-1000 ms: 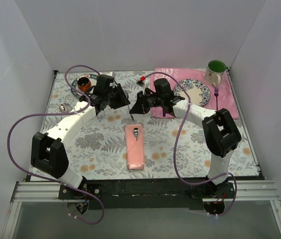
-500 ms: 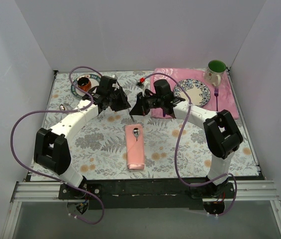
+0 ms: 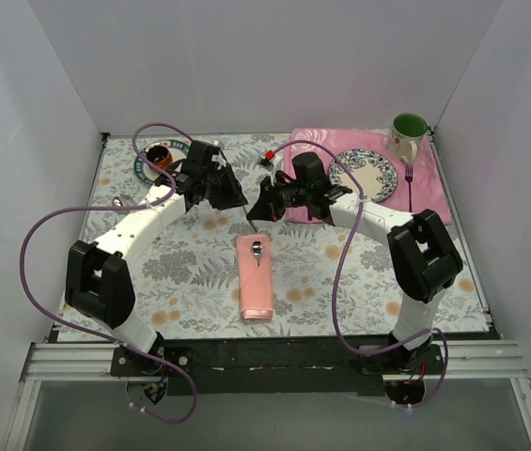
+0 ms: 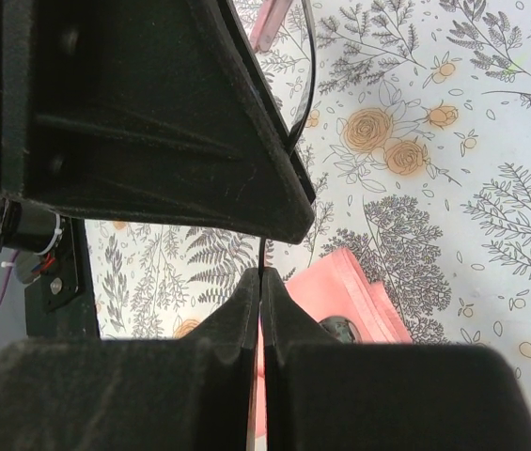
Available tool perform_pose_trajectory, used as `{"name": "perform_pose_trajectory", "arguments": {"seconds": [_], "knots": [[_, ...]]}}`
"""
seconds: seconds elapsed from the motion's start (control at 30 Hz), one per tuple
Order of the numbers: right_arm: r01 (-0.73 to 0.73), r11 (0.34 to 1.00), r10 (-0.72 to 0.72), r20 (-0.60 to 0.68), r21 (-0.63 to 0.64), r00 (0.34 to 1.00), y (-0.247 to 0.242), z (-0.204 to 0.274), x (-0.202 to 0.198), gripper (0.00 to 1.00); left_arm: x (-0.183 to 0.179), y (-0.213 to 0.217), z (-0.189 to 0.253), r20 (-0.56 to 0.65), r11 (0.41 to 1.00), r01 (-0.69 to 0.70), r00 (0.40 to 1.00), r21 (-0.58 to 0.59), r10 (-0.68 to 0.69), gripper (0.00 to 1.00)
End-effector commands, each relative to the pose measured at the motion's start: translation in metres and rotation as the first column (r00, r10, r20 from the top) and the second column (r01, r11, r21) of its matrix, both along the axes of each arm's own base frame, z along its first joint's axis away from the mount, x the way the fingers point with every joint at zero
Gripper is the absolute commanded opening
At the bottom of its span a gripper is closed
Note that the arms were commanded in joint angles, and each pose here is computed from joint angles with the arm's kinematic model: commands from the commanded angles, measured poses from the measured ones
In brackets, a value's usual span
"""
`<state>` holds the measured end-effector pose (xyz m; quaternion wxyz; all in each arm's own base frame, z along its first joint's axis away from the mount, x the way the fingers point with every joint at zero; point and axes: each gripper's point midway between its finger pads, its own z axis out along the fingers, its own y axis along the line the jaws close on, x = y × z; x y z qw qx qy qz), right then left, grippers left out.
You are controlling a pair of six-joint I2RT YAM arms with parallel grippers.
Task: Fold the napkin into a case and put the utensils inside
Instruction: Pass from the right arm to the left, then insert the fork into the folded napkin.
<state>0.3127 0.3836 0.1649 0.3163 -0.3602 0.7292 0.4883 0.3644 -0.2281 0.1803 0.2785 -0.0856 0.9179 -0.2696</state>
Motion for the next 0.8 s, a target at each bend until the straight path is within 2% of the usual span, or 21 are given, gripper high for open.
{"name": "perform_pose_trajectory", "arguments": {"seconds": [0.0,0.1,0.2,0.23,0.27,0.33,0.37,0.43,0.5,0.57,0.77], "knots": [[-0.034,0.999,0.031,0.071,0.042,0.997,0.001,0.025,-0.006,0.01,0.004,0.001,0.017,0.027,1.000,0.004,1.000,-0.024,-0.003,0.10],[-0.038,0.998,0.035,0.072,0.046,0.997,0.003,0.027,-0.007,0.01,0.003,-0.002,0.017,0.023,0.999,0.012,1.000,-0.037,-0.011,0.00],[-0.045,0.998,0.043,0.041,0.045,0.998,0.005,0.029,-0.007,0.01,0.002,0.000,0.016,0.022,1.000,0.009,1.000,-0.030,-0.009,0.00],[-0.042,0.998,0.041,0.031,0.040,0.999,0.006,0.029,-0.006,0.06,0.002,0.001,0.015,0.020,1.000,0.007,1.000,-0.024,-0.007,0.00],[-0.030,0.999,0.030,0.016,0.029,0.999,0.006,0.027,-0.004,0.19,0.002,0.002,0.014,0.021,1.000,0.007,1.000,-0.016,-0.006,0.00],[-0.007,1.000,0.007,-0.012,0.009,1.000,0.003,0.029,0.000,0.34,-0.002,0.005,0.009,0.011,1.000,0.009,1.000,-0.001,-0.009,0.00],[0.006,1.000,-0.006,-0.013,0.009,1.000,-0.001,0.032,0.003,0.46,-0.004,0.006,0.006,0.006,1.000,0.010,1.000,0.008,-0.010,0.00],[0.027,1.000,-0.027,-0.019,0.010,0.999,-0.009,0.036,0.004,0.58,-0.009,0.011,0.000,-0.006,1.000,0.005,1.000,0.026,-0.005,0.00],[0.061,0.998,-0.061,0.003,0.020,0.998,-0.021,0.048,0.008,0.74,-0.016,0.015,-0.015,-0.042,0.999,0.011,0.999,0.050,-0.009,0.00],[0.088,0.996,-0.089,0.009,0.005,0.996,-0.034,0.049,0.010,0.83,-0.019,0.016,-0.023,-0.062,0.998,0.025,0.998,0.063,-0.021,0.00],[0.154,0.987,-0.155,-0.029,-0.044,0.987,-0.066,0.035,0.022,0.84,-0.029,0.012,-0.046,-0.179,0.991,0.098,0.981,0.090,-0.081,0.00]]}}
